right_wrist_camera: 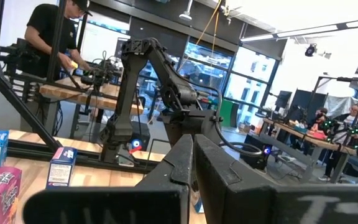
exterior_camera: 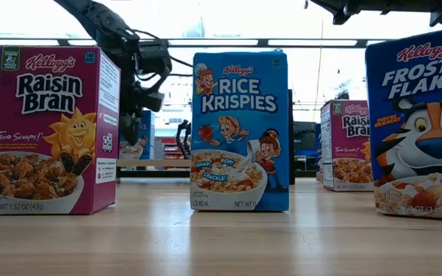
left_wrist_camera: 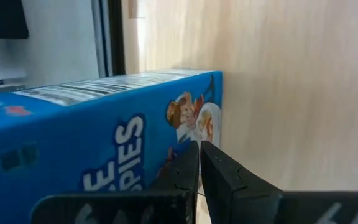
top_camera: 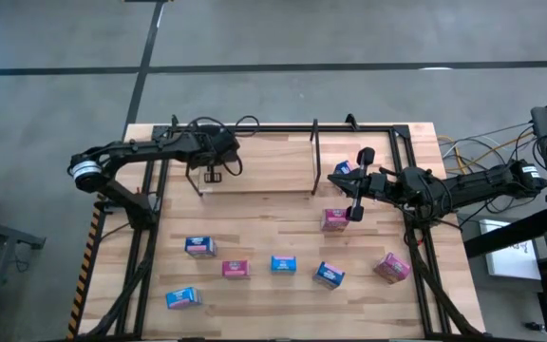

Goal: Stack cereal on shelf
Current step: Put the top light blue cereal box on the shelf, then put the top violet cereal box on the shelf

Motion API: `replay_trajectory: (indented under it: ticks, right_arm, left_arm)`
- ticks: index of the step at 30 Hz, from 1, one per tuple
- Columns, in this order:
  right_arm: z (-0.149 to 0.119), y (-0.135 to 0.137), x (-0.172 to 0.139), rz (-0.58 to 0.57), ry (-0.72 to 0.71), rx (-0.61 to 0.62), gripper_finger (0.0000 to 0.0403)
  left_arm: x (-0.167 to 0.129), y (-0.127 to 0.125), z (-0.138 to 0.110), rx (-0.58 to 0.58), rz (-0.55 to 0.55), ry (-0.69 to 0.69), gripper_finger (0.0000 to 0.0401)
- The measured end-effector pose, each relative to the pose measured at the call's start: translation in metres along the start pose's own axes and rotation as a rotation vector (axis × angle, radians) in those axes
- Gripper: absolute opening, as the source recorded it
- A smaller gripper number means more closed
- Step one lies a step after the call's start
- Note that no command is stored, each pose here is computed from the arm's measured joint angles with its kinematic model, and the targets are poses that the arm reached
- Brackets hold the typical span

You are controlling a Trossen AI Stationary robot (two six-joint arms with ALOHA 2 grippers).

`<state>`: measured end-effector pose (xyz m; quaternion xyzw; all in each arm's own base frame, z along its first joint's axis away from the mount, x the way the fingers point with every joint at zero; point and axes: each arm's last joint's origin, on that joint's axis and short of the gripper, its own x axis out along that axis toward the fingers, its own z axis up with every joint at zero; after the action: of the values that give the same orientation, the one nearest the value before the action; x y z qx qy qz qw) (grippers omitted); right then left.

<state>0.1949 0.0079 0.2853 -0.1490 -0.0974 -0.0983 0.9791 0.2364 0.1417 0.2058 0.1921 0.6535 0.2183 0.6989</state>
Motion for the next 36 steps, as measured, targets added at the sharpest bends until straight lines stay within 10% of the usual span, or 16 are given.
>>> replay_trajectory:
  ticks: [24,36]
  right_arm:
    - [0.0,0.0,0.0,0.0,-0.001,-0.006,0.0009]
    - [0.0,0.0,0.0,0.0,0.0,0.111,0.0009]
  left_arm:
    - [0.001,0.007,0.0,-0.08,-0.059,-0.048,0.0]
    - [-0.08,0.005,0.021,-0.146,-0.176,-0.43,0.0]
